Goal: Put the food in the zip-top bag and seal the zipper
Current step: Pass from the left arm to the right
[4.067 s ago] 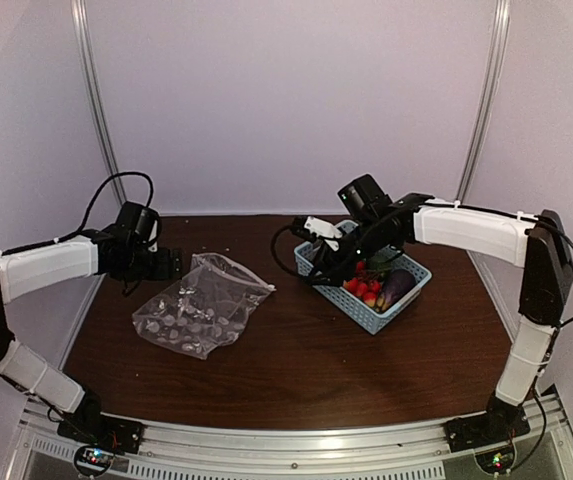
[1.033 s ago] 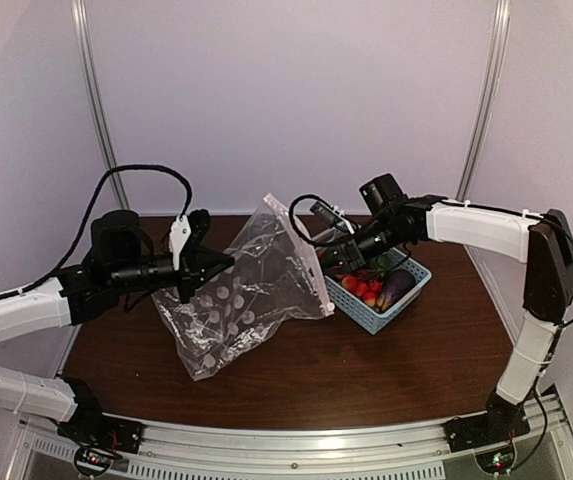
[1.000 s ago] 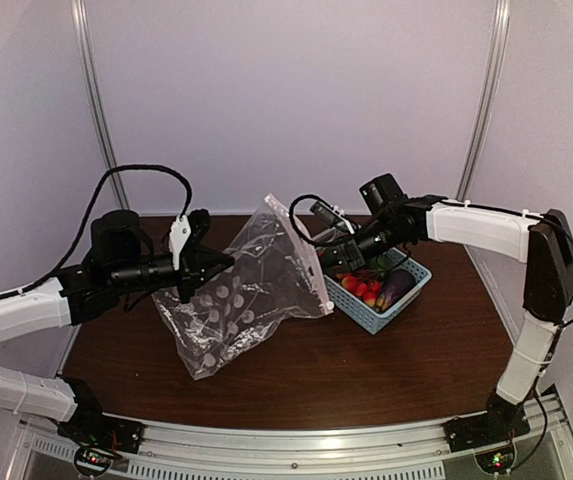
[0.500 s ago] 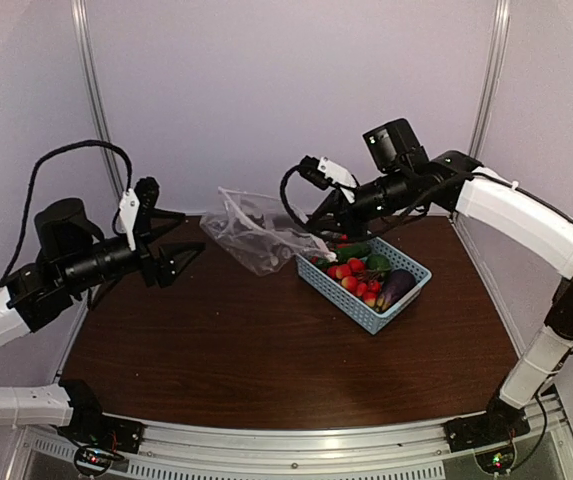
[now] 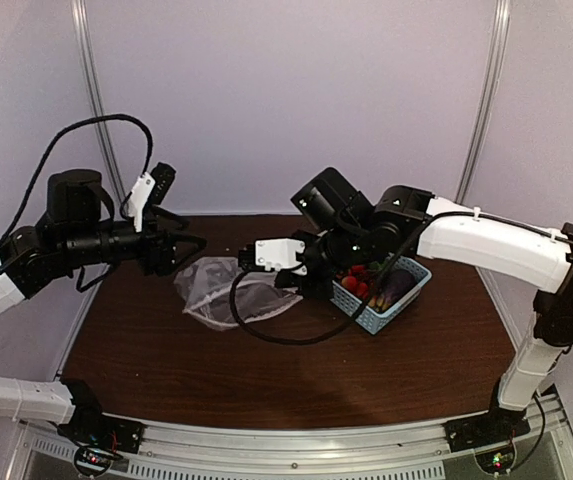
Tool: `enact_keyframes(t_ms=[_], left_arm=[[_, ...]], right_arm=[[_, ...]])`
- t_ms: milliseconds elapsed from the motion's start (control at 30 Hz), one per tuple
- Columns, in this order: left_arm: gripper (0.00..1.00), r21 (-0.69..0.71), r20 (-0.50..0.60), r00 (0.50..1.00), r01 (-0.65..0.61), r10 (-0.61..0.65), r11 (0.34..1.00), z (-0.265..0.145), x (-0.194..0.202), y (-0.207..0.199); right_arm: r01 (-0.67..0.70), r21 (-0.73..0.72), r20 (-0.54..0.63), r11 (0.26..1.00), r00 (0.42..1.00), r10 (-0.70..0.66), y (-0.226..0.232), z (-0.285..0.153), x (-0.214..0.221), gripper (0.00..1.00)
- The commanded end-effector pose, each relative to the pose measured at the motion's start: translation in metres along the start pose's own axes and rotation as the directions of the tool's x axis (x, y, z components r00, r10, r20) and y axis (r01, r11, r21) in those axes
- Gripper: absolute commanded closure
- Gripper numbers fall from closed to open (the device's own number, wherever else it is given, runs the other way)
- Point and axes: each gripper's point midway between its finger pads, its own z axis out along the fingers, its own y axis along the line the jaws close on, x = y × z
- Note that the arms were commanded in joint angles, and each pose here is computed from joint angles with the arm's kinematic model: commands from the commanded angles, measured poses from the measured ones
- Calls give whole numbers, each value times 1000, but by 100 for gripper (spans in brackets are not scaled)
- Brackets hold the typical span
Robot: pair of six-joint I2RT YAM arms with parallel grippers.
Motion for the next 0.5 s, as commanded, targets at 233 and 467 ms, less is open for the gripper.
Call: enact_keyframes(t_ms=[233,467], left_arm=[[33,157,-244,965,133,-92,979,33,67,-25],[35,93,-294,930,258,-221,962,49,74,-18]], right_arm=[[41,9,-93,999,995,-40,10,13,14,100],[-69,28,-63,997,996,70,6,25,6,100]])
